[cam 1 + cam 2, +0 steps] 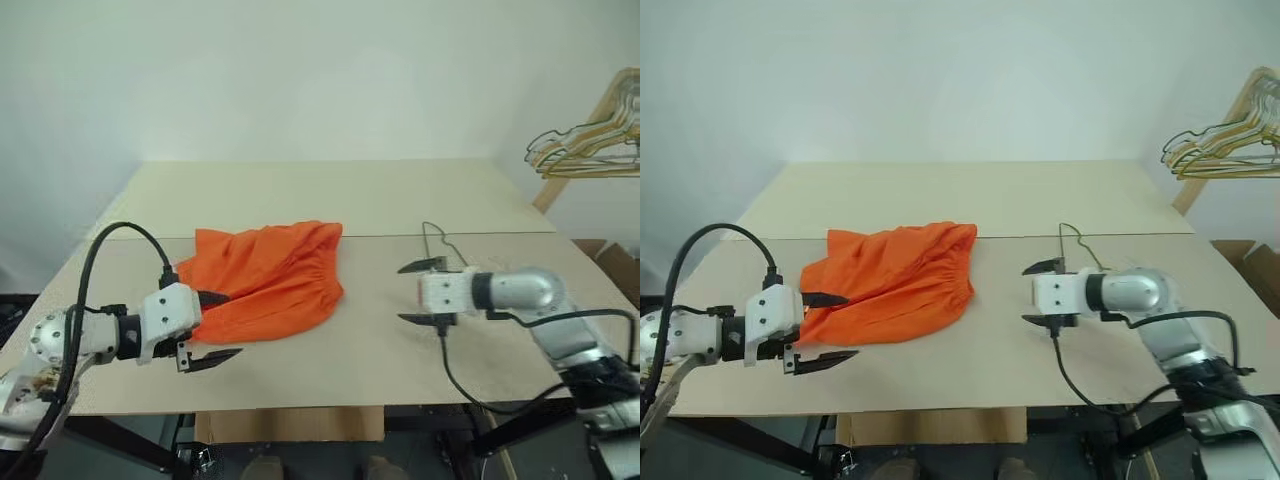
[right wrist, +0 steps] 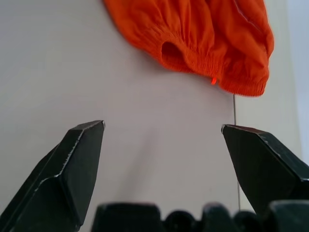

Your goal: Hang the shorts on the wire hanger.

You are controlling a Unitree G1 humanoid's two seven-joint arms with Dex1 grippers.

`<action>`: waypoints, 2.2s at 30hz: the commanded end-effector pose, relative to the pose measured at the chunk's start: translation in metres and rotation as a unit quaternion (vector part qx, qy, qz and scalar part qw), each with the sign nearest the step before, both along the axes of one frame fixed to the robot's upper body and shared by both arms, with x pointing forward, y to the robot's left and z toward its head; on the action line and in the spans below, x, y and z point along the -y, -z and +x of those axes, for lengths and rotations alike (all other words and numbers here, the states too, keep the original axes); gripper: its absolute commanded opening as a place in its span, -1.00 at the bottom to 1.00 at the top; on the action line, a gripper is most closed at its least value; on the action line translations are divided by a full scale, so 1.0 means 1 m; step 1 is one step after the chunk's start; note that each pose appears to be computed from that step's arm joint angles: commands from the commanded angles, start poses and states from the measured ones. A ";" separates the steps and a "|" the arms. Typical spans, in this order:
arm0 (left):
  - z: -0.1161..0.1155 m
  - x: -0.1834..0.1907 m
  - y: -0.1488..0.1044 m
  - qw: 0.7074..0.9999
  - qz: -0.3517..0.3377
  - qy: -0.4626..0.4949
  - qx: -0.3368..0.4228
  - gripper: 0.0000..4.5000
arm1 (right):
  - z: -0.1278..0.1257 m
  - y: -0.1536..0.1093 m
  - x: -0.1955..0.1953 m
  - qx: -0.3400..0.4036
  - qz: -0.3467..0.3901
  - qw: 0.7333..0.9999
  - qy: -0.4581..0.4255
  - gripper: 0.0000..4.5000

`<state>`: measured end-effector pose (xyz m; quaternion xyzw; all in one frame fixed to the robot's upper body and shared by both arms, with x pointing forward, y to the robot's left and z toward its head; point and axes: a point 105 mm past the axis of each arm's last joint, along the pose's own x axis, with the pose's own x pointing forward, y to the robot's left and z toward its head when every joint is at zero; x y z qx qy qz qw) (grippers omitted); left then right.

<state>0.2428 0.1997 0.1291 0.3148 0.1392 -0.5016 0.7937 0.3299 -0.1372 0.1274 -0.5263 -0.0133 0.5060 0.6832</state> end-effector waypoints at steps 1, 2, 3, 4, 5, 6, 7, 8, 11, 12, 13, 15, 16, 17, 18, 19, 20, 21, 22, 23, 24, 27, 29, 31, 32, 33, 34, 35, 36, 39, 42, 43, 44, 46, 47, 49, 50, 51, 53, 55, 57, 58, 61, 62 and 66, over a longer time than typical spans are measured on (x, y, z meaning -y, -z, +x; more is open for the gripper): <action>-0.004 -0.007 0.010 1.000 0.026 0.004 -0.016 1.00 | 0.016 -0.004 -0.021 0.065 -0.014 0.997 -0.027 0.99; -0.005 -0.008 0.012 0.999 0.026 0.002 -0.023 1.00 | 0.021 -0.002 -0.030 0.078 -0.014 0.996 -0.032 0.99; -0.006 -0.010 0.014 0.999 0.027 -0.002 -0.027 1.00 | 0.026 0.000 -0.040 0.087 -0.014 0.995 -0.041 0.99; -0.007 -0.011 0.016 0.999 0.032 -0.005 -0.028 1.00 | 0.028 0.001 -0.047 0.093 -0.018 0.994 -0.052 0.99; -0.008 -0.012 0.018 0.999 0.036 -0.007 -0.029 1.00 | 0.030 0.003 -0.051 0.098 -0.024 0.993 -0.061 0.99; -0.009 -0.014 0.020 0.999 0.041 -0.008 -0.031 1.00 | 0.031 0.005 -0.056 0.101 -0.031 0.992 -0.074 0.99; -0.010 -0.016 0.022 0.998 0.046 -0.010 -0.033 1.00 | 0.032 0.007 -0.061 0.101 -0.035 0.991 -0.084 0.99; -0.011 -0.017 0.023 0.998 0.049 -0.013 -0.034 1.00 | 0.033 0.010 -0.067 0.104 -0.039 0.989 -0.094 0.99; -0.012 -0.018 0.025 0.998 0.052 -0.017 -0.033 1.00 | 0.034 0.015 -0.079 0.113 -0.052 0.985 -0.118 0.99; -0.013 -0.018 0.024 0.998 0.050 -0.019 -0.032 1.00 | 0.035 0.017 -0.084 0.116 -0.055 0.984 -0.125 0.99; -0.013 -0.018 0.024 0.998 0.047 -0.020 -0.032 1.00 | 0.035 0.019 -0.089 0.119 -0.055 0.982 -0.133 0.99; -0.015 -0.017 0.024 0.998 0.044 -0.023 -0.030 1.00 | 0.036 0.021 -0.099 0.125 -0.056 0.979 -0.148 0.99; -0.015 -0.017 0.024 0.998 0.043 -0.024 -0.030 1.00 | 0.035 0.023 -0.102 0.126 -0.059 0.978 -0.155 0.99; -0.016 -0.016 0.024 0.998 0.042 -0.025 -0.030 1.00 | 0.036 0.024 -0.104 0.129 -0.063 0.977 -0.160 0.99; -0.017 -0.016 0.025 0.998 0.042 -0.026 -0.030 1.00 | 0.036 0.026 -0.106 0.131 -0.064 0.976 -0.164 0.99; -0.017 -0.016 0.025 0.998 0.041 -0.027 -0.030 1.00 | 0.036 0.027 -0.109 0.132 -0.067 0.975 -0.169 0.99; -0.018 -0.015 0.025 0.998 0.041 -0.028 -0.030 1.00 | 0.037 0.029 -0.111 0.133 -0.071 0.973 -0.172 0.99; -0.018 -0.015 0.026 0.998 0.041 -0.028 -0.031 1.00 | 0.037 0.030 -0.112 0.134 -0.074 0.973 -0.175 0.99; -0.019 -0.015 0.026 0.998 0.040 -0.029 -0.031 1.00 | 0.041 0.034 -0.113 0.136 -0.085 0.972 -0.171 0.99; -0.019 -0.014 0.026 0.998 0.039 -0.030 -0.032 1.00 | 0.043 0.037 -0.113 0.134 -0.093 0.972 -0.169 0.91; -0.019 -0.014 0.026 0.998 0.039 -0.031 -0.032 1.00 | 0.044 0.038 -0.112 0.131 -0.095 0.972 -0.167 0.83; -0.020 -0.014 0.027 0.998 0.039 -0.032 -0.033 1.00 | 0.046 0.043 -0.110 0.124 -0.107 0.972 -0.170 0.46; -0.020 -0.013 0.028 0.998 0.039 -0.034 -0.034 1.00 | 0.048 0.047 -0.107 0.121 -0.117 0.972 -0.166 0.14; -0.021 -0.013 0.028 0.998 0.039 -0.034 -0.035 1.00 | 0.049 0.050 -0.104 0.115 -0.123 0.972 -0.162 -0.18; -0.021 -0.013 0.028 0.998 0.038 -0.035 -0.034 1.00 | 0.050 0.051 -0.103 0.109 -0.122 0.974 -0.158 -0.35; -0.021 -0.013 0.028 0.998 0.038 -0.035 -0.034 1.00 | 0.050 0.052 -0.102 0.105 -0.122 0.975 -0.155 -0.51; -0.021 -0.013 0.028 0.998 0.038 -0.036 -0.034 1.00 | 0.050 0.053 -0.101 0.099 -0.121 0.976 -0.154 -0.69; -0.021 -0.014 0.028 0.998 0.038 -0.037 -0.034 1.00 | 0.049 0.054 -0.100 0.095 -0.120 0.976 -0.153 -0.86; -0.021 -0.014 0.028 0.998 0.038 -0.037 -0.034 1.00 | 0.049 0.055 -0.099 0.092 -0.118 0.977 -0.153 -0.99; -0.020 -0.018 0.029 0.997 0.051 -0.040 -0.031 1.00 | 0.045 0.055 -0.094 0.082 -0.112 0.978 -0.155 -0.99; -0.016 -0.024 0.030 0.996 0.073 -0.040 -0.020 1.00 | 0.039 0.053 -0.085 0.075 -0.099 0.979 -0.159 -0.99; -0.013 -0.028 0.030 0.996 0.083 -0.041 -0.015 1.00 | 0.037 0.051 -0.081 0.077 -0.089 0.981 -0.153 -0.99; -0.011 -0.033 0.030 0.995 0.092 -0.042 -0.012 1.00 | 0.034 0.048 -0.077 0.079 -0.082 0.982 -0.151 -0.99; -0.007 -0.041 0.030 0.993 0.113 -0.040 -0.008 1.00 | 0.028 0.045 -0.068 0.080 -0.077 0.983 -0.149 -0.99; -0.005 -0.047 0.030 0.991 0.126 -0.040 -0.008 1.00 | 0.025 0.044 -0.063 0.080 -0.080 0.983 -0.148 -0.99; -0.001 -0.058 0.034 0.988 0.150 -0.036 -0.008 1.00 | 0.020 0.041 -0.054 0.080 -0.080 0.983 -0.142 -0.99; 0.002 -0.063 0.036 0.987 0.157 -0.035 -0.010 1.00 | 0.018 0.040 -0.050 0.080 -0.080 0.984 -0.137 -0.99; 0.005 -0.067 0.039 0.987 0.159 -0.035 -0.011 1.00 | 0.015 0.038 -0.047 0.079 -0.080 0.985 -0.134 -0.99; 0.011 -0.073 0.045 0.986 0.160 -0.036 -0.011 1.00 | 0.011 0.035 -0.043 0.080 -0.079 0.986 -0.125 -0.99; 0.019 -0.077 0.050 0.985 0.168 -0.030 -0.009 1.00 | 0.008 0.031 -0.040 0.081 -0.075 0.987 -0.117 -0.99; 0.026 -0.076 0.053 0.987 0.158 -0.024 -0.009 1.00 | 0.007 0.029 -0.040 0.080 -0.069 0.988 -0.108 -0.99; 0.029 -0.074 0.054 0.988 0.150 -0.021 -0.007 1.00 | 0.007 0.029 -0.040 0.081 -0.069 0.989 -0.105 -0.99; 0.032 -0.064 0.053 0.994 0.112 0.000 -0.010 1.00 | 0.006 0.028 -0.040 0.080 -0.067 0.990 -0.096 -0.99; 0.031 -0.059 0.051 0.995 0.093 0.011 -0.019 1.00 | 0.006 0.028 -0.040 0.080 -0.066 0.990 -0.094 -0.99; 0.027 -0.050 0.048 0.996 0.071 0.040 -0.032 1.00 | 0.006 0.027 -0.041 0.081 -0.061 0.991 -0.088 -0.99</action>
